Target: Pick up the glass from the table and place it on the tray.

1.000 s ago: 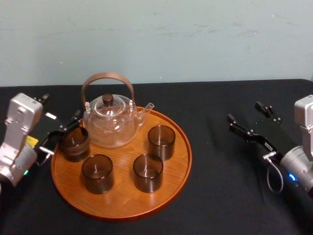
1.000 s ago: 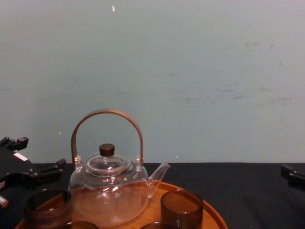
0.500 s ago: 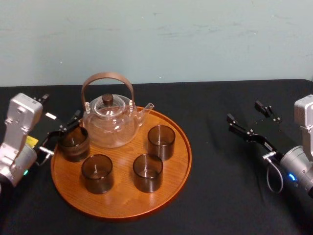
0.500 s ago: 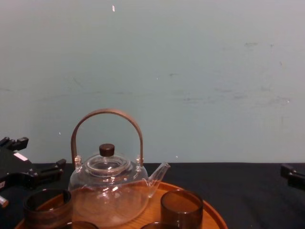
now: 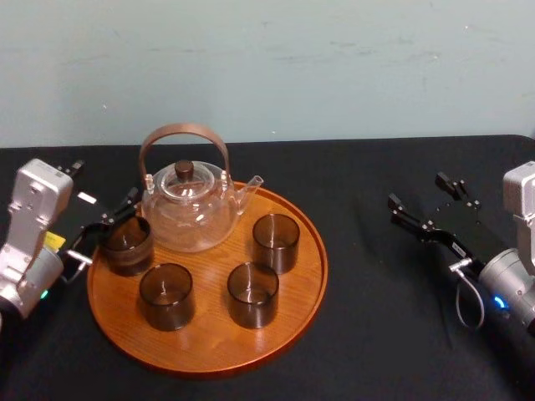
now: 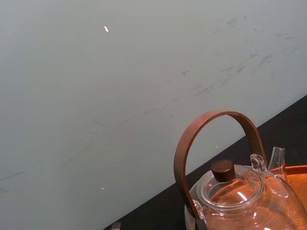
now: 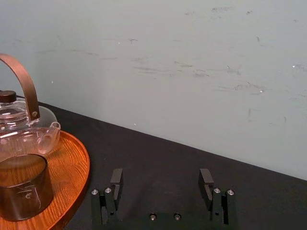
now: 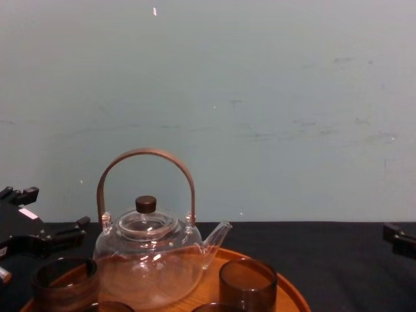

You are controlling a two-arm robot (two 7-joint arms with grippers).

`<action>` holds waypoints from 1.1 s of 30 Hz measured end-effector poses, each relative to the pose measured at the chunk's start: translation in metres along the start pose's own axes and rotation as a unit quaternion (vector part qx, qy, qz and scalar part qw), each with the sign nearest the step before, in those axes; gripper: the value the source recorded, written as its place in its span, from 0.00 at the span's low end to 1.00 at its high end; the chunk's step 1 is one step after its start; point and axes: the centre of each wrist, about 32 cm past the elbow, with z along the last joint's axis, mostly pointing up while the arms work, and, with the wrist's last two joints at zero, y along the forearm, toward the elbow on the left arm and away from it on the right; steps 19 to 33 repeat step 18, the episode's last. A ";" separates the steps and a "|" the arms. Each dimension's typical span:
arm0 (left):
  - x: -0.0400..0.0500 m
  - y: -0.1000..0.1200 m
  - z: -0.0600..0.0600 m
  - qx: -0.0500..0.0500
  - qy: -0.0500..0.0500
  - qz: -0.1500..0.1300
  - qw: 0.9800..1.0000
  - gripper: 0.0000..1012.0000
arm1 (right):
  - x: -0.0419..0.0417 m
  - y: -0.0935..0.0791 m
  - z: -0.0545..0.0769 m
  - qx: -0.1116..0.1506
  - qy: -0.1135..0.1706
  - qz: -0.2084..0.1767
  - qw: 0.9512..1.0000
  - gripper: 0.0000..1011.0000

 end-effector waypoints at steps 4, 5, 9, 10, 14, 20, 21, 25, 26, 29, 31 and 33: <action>0.0000 0.000 0.000 0.000 0.000 0.000 1.000 0.99 | 0.0000 0.000 0.000 0.000 0.000 0.000 1.000 0.99; 0.0000 0.000 0.000 0.000 0.000 0.000 1.000 0.99 | 0.0000 0.000 0.000 0.000 0.000 0.000 1.000 0.99; 0.0000 0.000 0.000 0.000 0.000 0.000 1.000 0.99 | 0.0000 0.000 0.000 0.000 0.000 0.000 1.000 0.99; 0.0000 0.000 0.000 0.000 0.000 0.000 1.000 0.99 | 0.0000 0.000 0.000 0.000 0.000 0.000 1.000 0.99; 0.0000 0.000 0.000 0.000 0.000 0.000 1.000 0.99 | 0.0000 0.000 0.000 0.000 0.000 0.000 1.000 0.99; 0.0000 0.000 0.000 0.000 0.000 0.000 1.000 0.99 | 0.0000 0.000 0.000 0.000 0.000 0.000 1.000 0.99; 0.0000 0.000 0.000 0.000 0.000 0.000 1.000 0.99 | 0.0000 0.000 0.000 0.000 0.000 0.000 1.000 0.99; 0.0000 0.000 0.000 0.000 0.000 0.000 1.000 0.99 | 0.0000 0.000 0.000 0.000 0.000 0.000 1.000 0.99; 0.0000 0.000 0.000 0.000 0.000 0.000 1.000 0.99 | 0.0000 0.000 0.000 0.000 0.000 0.000 1.000 0.99; 0.0000 0.000 0.000 0.000 0.000 0.000 1.000 0.99 | 0.0000 0.000 0.000 0.000 0.000 0.000 1.000 0.99; 0.0000 0.000 0.000 0.000 0.000 0.000 1.000 0.99 | 0.0000 0.000 0.000 0.000 0.000 0.000 1.000 0.99; 0.0000 0.000 0.000 0.000 0.000 0.000 1.000 0.99 | 0.0000 0.000 0.000 0.000 0.000 0.000 1.000 0.99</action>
